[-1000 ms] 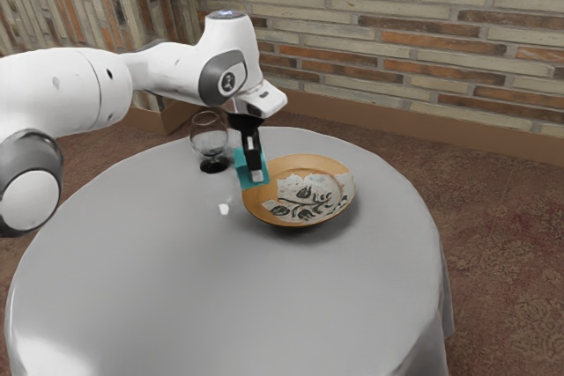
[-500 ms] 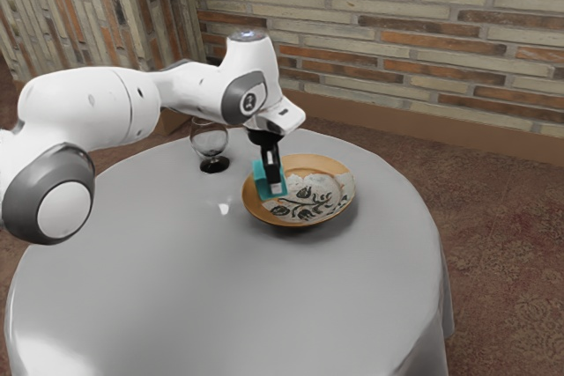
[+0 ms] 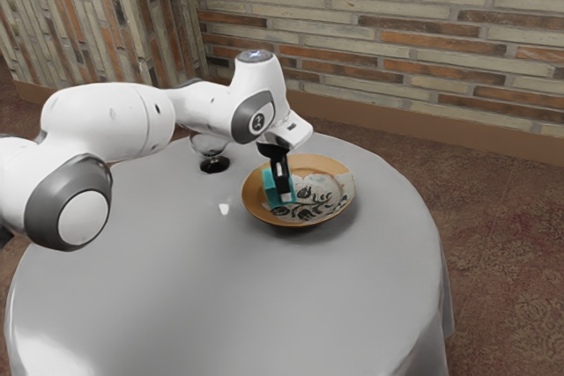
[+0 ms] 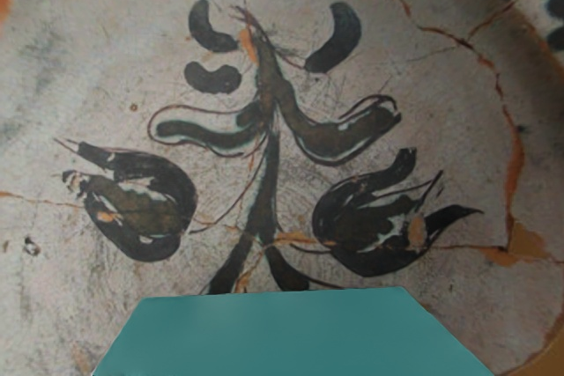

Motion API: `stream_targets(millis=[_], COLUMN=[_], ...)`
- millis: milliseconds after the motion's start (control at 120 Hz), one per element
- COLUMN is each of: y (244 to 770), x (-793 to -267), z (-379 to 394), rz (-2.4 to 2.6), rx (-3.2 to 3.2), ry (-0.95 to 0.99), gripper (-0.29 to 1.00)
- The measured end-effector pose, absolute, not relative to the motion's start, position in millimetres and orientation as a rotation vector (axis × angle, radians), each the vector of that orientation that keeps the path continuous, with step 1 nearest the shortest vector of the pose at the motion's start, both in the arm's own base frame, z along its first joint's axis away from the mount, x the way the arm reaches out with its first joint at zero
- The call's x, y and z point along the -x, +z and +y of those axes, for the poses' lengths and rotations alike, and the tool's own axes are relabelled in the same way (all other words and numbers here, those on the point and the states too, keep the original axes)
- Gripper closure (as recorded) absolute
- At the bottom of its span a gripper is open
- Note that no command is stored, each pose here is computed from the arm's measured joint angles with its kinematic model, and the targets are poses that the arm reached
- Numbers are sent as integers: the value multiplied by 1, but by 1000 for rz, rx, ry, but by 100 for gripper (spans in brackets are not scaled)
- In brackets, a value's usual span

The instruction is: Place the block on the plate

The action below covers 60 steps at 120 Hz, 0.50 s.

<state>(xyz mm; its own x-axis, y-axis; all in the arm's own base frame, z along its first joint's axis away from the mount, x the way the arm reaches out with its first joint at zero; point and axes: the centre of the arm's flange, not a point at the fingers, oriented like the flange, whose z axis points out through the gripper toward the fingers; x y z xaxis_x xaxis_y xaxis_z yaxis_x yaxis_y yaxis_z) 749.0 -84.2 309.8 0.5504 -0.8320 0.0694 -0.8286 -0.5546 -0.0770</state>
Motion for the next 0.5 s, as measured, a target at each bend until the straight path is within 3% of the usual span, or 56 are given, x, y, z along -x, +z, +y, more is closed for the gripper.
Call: stream_targets(millis=[192, 500], y=[295, 309], x=[-751, -750], z=[-90, -96], rz=[1473, 1484], rx=[2735, 2729], ry=[-158, -200], gripper=[32, 9])
